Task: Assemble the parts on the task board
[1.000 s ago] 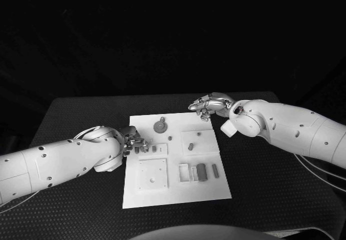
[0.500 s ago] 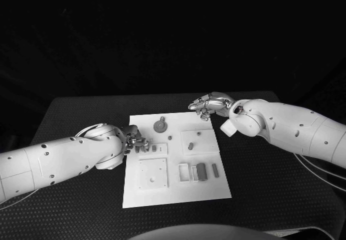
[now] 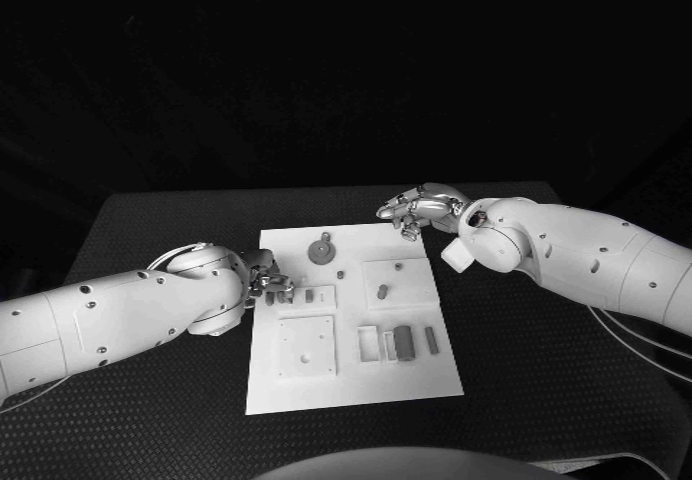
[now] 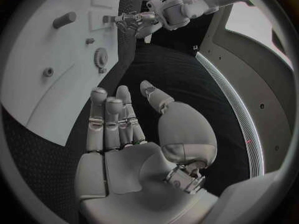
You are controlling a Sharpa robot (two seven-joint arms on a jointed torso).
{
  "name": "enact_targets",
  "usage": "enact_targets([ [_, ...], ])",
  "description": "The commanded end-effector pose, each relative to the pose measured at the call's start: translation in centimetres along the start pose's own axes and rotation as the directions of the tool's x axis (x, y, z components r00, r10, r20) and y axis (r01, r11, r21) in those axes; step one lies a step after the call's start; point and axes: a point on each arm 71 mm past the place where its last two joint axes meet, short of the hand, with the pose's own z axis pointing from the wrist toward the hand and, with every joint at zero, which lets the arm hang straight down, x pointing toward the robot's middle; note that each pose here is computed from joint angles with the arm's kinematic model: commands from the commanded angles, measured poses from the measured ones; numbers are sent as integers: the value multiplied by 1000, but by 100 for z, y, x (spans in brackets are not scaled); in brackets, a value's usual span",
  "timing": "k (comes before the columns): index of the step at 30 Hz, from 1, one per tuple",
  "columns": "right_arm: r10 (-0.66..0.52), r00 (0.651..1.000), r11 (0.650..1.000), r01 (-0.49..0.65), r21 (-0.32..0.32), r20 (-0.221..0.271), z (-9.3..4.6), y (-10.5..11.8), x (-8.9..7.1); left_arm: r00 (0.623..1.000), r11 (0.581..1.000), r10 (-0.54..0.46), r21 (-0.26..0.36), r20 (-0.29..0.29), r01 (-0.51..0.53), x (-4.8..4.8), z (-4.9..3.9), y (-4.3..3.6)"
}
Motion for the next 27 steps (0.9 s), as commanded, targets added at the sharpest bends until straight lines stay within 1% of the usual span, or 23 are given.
enact_targets([
  [1, 3, 1000, 1000, -3, -7, -10, 2, 6, 13, 999, 999, 30, -19, -26, -31, 4, -1, 19],
  [5, 3, 1000, 1000, -3, -7, -10, 2, 5, 12, 999, 999, 26, -26, -34, -27, 6, -1, 36],
  [8, 3, 1000, 1000, -3, -7, -11, 4, 7, 16, 998, 999, 13, -31, -54, -15, 18, -1, 44],
  [15, 3, 1000, 1000, -3, -7, -10, 3, 8, 18, 997, 999, -10, -34, -81, 7, 38, 16, 14],
  [21, 3, 1000, 1000, -3, -8, -11, 3, 9, 20, 996, 999, -17, -42, -86, 13, 19, 44, 3],
  [27, 3, 1000, 1000, -3, -7, -11, 4, 9, 20, 996, 999, -9, -36, -92, 6, 19, 57, -31],
])
